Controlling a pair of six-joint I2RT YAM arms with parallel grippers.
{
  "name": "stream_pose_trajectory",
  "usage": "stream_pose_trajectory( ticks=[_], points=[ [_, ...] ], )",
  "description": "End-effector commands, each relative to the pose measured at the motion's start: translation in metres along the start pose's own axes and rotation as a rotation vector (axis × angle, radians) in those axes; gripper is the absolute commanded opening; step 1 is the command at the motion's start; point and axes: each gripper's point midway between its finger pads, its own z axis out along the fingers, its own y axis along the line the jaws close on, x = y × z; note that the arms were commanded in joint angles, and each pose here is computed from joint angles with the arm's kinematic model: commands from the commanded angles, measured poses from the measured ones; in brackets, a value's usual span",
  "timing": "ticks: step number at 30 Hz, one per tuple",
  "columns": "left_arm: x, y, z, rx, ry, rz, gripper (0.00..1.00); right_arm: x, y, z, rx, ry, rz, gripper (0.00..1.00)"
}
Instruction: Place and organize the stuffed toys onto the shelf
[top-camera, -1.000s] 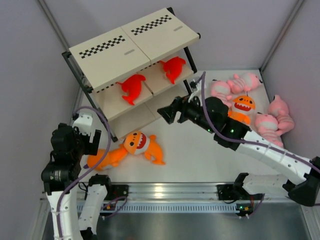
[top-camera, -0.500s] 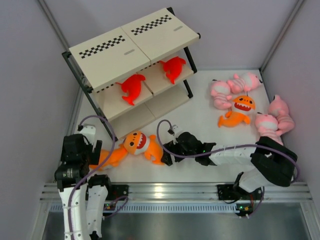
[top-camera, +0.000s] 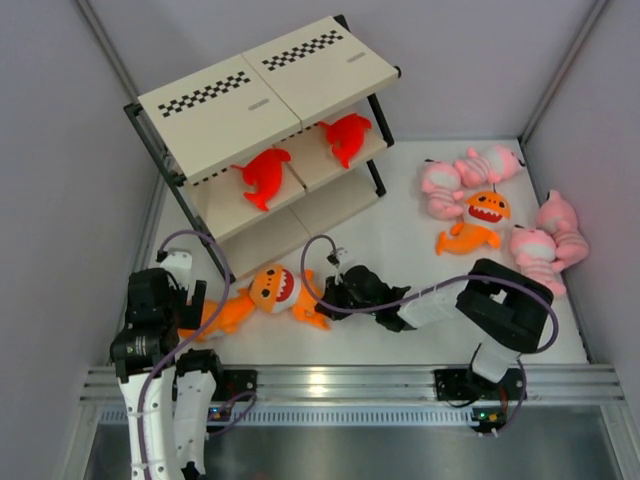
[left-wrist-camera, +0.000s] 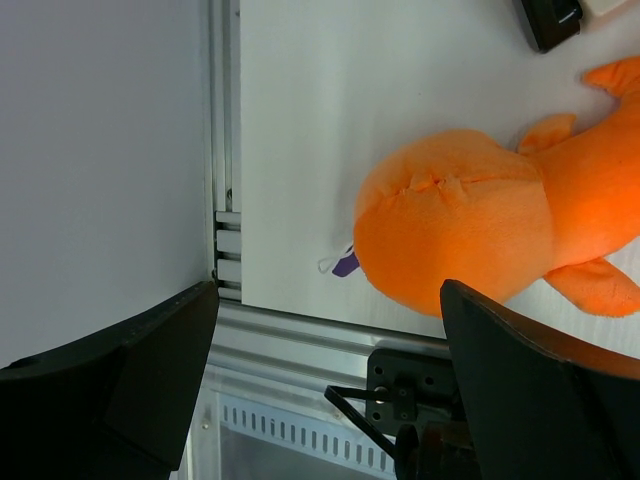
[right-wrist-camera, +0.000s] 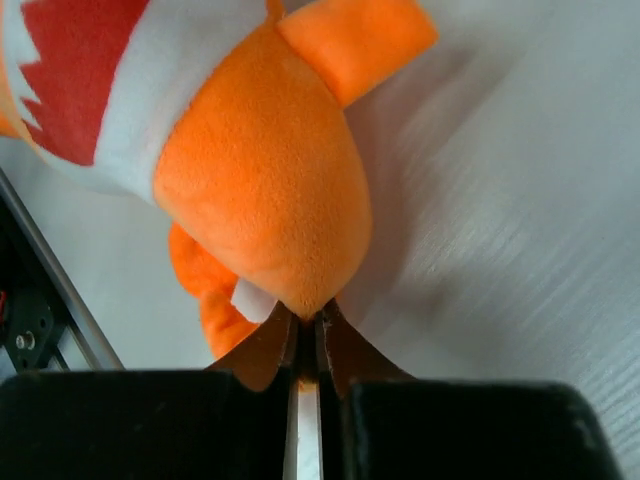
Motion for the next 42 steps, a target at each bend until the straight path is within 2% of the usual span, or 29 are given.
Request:
stream_pose_trajectory(
  ticks=[1,5,6,7,9,10,12,15,16,17,18,19,21,22,24,25,26,28,29,31,33,34,37,40,42],
  points=[
    [-0.009,0.003,0.0,-0.011,-0.038,-0.018,0.99,-0.03,0.015,-0.013,0.008,-0.076,-0.002,0.0],
    [-0.013,0.006,-0.002,-0.025,-0.057,-0.015,0.98,-0.052,0.025,-0.063,0.065,-0.056,-0.095,0.0],
    [-0.014,0.007,-0.003,-0.03,-0.063,-0.013,0.99,-0.068,0.036,-0.086,0.048,-0.078,-0.129,0.0],
    [-0.018,0.009,-0.004,-0.034,-0.079,-0.014,0.99,-0.053,0.026,-0.104,0.103,0.012,-0.141,0.0],
    [-0.021,0.009,-0.005,-0.029,-0.094,-0.007,0.99,-0.084,0.041,-0.145,0.119,-0.037,-0.138,0.0],
    [-0.023,0.007,-0.005,-0.021,-0.102,-0.005,0.99,-0.089,0.041,-0.169,0.164,-0.007,-0.135,0.0],
    [-0.024,0.007,-0.005,-0.021,-0.109,-0.004,0.99,-0.111,0.051,-0.205,0.162,-0.056,-0.14,0.0],
    [-0.026,0.007,-0.006,-0.016,-0.124,0.003,0.99,-0.136,0.067,-0.259,0.179,-0.06,-0.156,0.0],
    [-0.027,0.007,-0.006,-0.016,-0.126,0.008,0.99,-0.163,0.084,-0.282,0.156,-0.12,-0.155,0.0],
    [-0.027,0.007,-0.006,-0.016,-0.13,0.012,0.99,-0.162,0.077,-0.287,0.213,-0.074,-0.175,0.0],
    [-0.028,0.007,-0.006,-0.019,-0.134,0.014,0.99,-0.173,0.081,-0.295,0.22,-0.089,-0.185,0.0],
    [-0.028,0.007,-0.005,-0.02,-0.135,0.017,0.99,-0.201,0.099,-0.315,0.187,-0.166,-0.19,0.0],
    [-0.03,0.008,-0.005,-0.025,-0.143,0.016,0.99,-0.224,0.104,-0.315,0.232,-0.18,-0.242,0.0],
    [-0.03,0.008,-0.004,-0.023,-0.142,0.015,0.99,-0.253,0.12,-0.335,0.202,-0.272,-0.249,0.0],
    [-0.033,0.007,-0.006,-0.015,-0.155,0.012,0.99,-0.281,0.127,-0.319,0.219,-0.275,-0.287,0.0],
    [-0.034,0.007,-0.006,-0.014,-0.156,0.009,0.99,-0.315,0.13,-0.336,0.208,-0.373,-0.27,0.0],
    [-0.036,0.007,-0.008,-0.014,-0.166,0.007,0.99,-0.33,0.127,-0.315,0.211,-0.359,-0.285,0.0],
    [-0.037,0.008,-0.009,-0.019,-0.169,0.006,0.99,-0.381,0.121,-0.321,0.216,-0.501,-0.265,0.0],
    [-0.039,0.009,-0.011,-0.022,-0.174,0.006,0.99,-0.396,0.117,-0.304,0.204,-0.514,-0.254,0.0],
    [-0.04,0.009,-0.012,-0.02,-0.178,0.005,0.99,-0.434,0.109,-0.303,0.186,-0.626,-0.224,0.0],
    [-0.04,0.008,-0.012,-0.014,-0.181,0.001,0.99,-0.457,0.091,-0.291,0.209,-0.679,-0.184,0.0],
    [-0.04,0.006,-0.011,-0.006,-0.183,0.003,0.99,-0.476,0.095,-0.292,0.194,-0.751,-0.194,0.0],
    [-0.039,0.005,-0.009,0.0,-0.175,0.005,0.99,-0.506,0.092,-0.278,0.172,-0.836,-0.171,0.0],
    [-0.038,0.003,-0.009,0.009,-0.178,-0.003,0.99,-0.53,0.092,-0.286,0.147,-0.937,-0.127,0.0],
    [-0.038,0.002,-0.009,0.012,-0.179,-0.006,0.99,-0.535,0.093,-0.284,0.131,-0.958,-0.114,0.0]
  ],
)
